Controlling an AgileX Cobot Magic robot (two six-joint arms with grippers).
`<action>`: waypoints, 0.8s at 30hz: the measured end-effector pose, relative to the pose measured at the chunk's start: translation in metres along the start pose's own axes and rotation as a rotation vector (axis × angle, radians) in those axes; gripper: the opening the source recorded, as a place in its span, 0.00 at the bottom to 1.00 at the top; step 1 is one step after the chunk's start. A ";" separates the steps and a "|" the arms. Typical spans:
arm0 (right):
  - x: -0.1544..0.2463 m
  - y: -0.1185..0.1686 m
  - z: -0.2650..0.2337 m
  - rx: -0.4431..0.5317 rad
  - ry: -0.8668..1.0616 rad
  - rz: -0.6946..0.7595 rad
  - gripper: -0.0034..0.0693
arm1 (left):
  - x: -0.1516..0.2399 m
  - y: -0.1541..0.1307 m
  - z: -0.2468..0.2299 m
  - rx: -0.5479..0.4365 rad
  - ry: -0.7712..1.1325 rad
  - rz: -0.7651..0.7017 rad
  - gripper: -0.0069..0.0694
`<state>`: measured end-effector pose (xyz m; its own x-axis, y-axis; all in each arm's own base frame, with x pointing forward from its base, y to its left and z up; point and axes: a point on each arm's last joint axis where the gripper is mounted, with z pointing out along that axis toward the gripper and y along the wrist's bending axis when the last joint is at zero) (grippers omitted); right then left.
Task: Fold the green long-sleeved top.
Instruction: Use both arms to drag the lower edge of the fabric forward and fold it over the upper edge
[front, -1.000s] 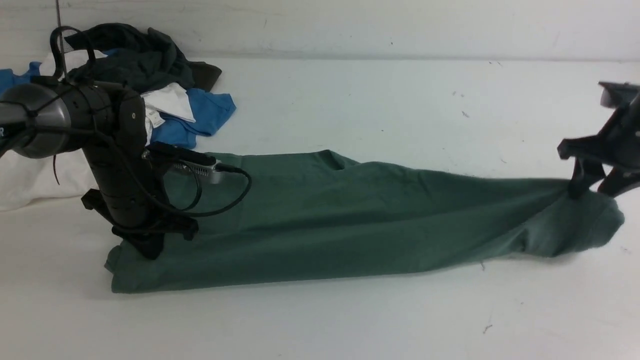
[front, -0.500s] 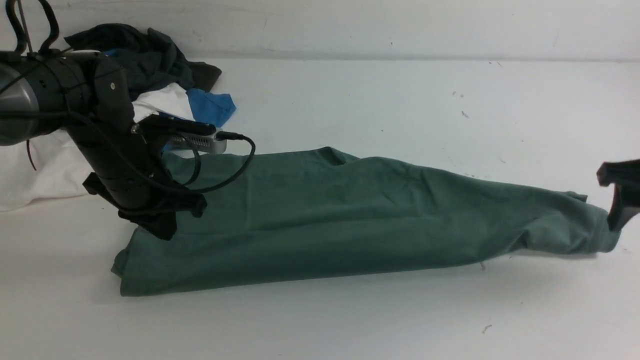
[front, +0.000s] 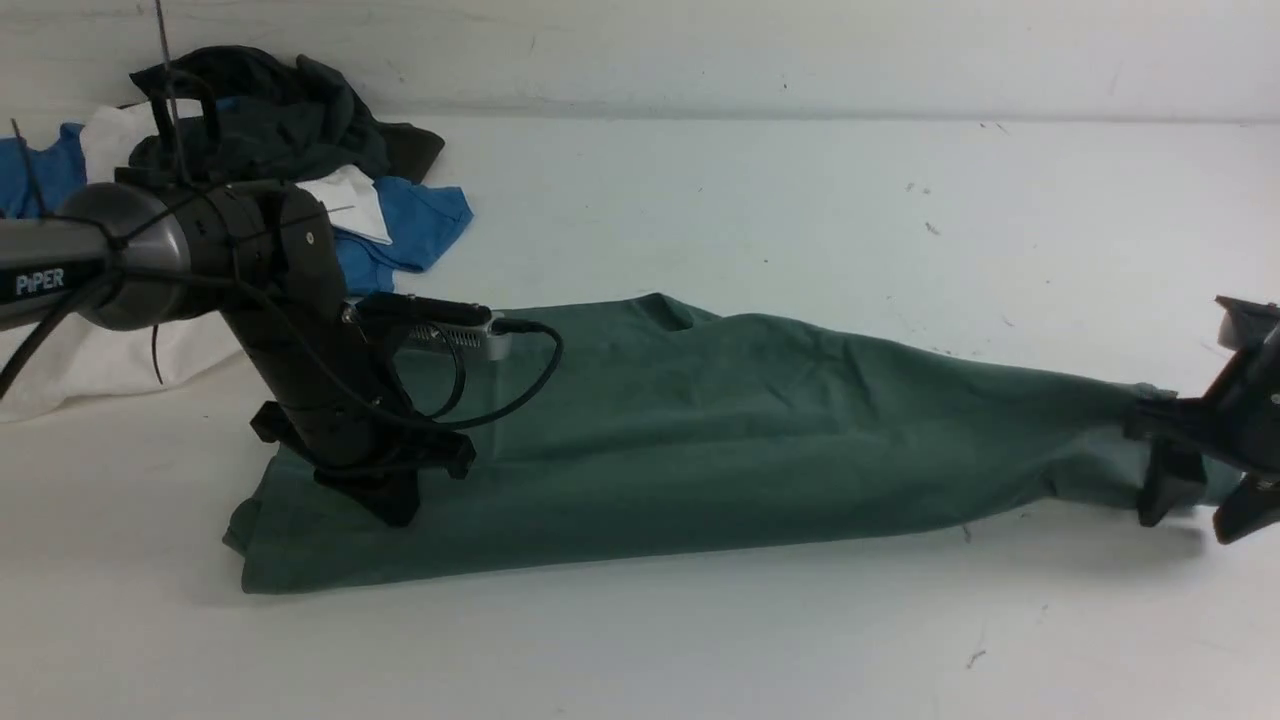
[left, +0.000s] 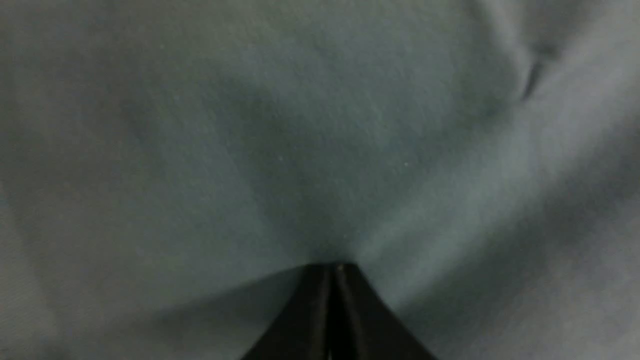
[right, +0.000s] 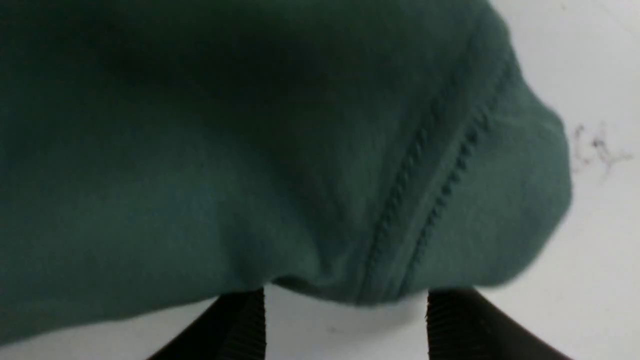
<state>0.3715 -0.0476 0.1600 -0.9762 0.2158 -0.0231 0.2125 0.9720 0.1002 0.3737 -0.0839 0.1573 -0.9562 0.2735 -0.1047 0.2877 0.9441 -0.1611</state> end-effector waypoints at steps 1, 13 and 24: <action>-0.003 0.001 0.001 -0.005 -0.009 -0.004 0.61 | 0.000 0.000 0.000 0.001 0.001 -0.002 0.08; -0.022 0.002 -0.003 -0.005 -0.165 -0.105 0.19 | -0.002 0.001 0.004 0.000 0.017 -0.002 0.08; -0.017 -0.007 -0.024 0.116 0.013 -0.203 0.08 | -0.002 0.002 0.004 -0.007 0.022 0.001 0.09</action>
<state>0.3859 -0.0601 0.1841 -0.9997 0.0143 -0.0182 0.0147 0.9997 -0.0205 0.3758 -0.0835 0.1534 -0.9569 0.2783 -0.0827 0.2882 0.9451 -0.1541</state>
